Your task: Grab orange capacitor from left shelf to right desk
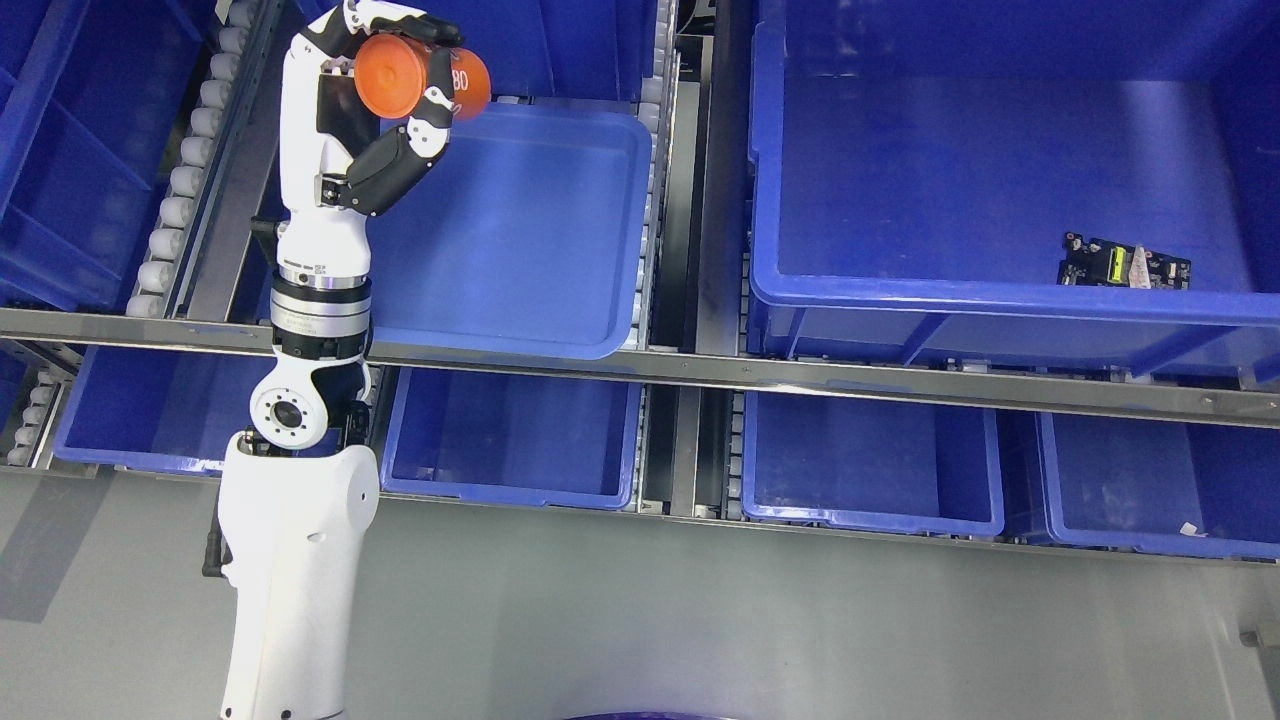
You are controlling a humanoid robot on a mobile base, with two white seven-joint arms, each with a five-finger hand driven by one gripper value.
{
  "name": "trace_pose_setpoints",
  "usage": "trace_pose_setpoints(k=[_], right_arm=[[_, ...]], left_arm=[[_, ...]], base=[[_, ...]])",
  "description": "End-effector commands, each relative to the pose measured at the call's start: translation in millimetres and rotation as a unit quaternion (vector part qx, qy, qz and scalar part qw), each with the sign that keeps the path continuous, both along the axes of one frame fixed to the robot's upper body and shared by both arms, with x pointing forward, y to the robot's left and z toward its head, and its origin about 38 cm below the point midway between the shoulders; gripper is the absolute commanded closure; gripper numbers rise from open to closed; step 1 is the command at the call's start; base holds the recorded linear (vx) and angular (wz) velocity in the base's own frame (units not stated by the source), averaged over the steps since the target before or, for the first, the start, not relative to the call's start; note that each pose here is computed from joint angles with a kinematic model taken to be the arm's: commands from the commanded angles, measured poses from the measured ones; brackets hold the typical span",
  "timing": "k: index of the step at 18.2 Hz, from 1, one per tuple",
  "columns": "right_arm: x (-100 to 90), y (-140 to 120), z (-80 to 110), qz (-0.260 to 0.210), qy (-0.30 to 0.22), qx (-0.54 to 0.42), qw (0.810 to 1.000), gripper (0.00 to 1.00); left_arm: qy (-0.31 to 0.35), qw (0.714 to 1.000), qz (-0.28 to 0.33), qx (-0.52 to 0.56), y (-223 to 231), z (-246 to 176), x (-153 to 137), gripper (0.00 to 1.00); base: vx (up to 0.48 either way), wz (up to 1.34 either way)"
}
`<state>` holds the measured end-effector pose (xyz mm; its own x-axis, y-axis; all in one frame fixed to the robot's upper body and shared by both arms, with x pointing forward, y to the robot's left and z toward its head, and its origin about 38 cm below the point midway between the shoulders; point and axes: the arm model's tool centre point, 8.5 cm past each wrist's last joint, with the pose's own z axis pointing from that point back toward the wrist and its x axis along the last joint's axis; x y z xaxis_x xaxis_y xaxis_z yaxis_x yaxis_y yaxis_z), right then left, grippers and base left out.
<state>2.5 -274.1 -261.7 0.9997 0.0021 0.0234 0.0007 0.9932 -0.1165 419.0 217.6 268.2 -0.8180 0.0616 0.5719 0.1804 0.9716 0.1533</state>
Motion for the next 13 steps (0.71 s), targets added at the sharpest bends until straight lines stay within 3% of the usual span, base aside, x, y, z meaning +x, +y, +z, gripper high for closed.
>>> trace_pose_setpoints(k=[1, 13], right_arm=[[-6.8, -11.3, 0.9, -0.004, 0.000, -0.009, 1.000, 0.00], [-6.8, -11.3, 0.9, -0.004, 0.000, -0.009, 1.000, 0.00]], left_arm=[[-0.005, 1.000, -0.004, 0.010, -1.3, 3.1, -2.1, 0.99], [-0.005, 1.000, -0.003, 0.000, 3.9, 3.4, -1.9, 0.99]], base=[[0.000, 0.00], [0.000, 0.00]])
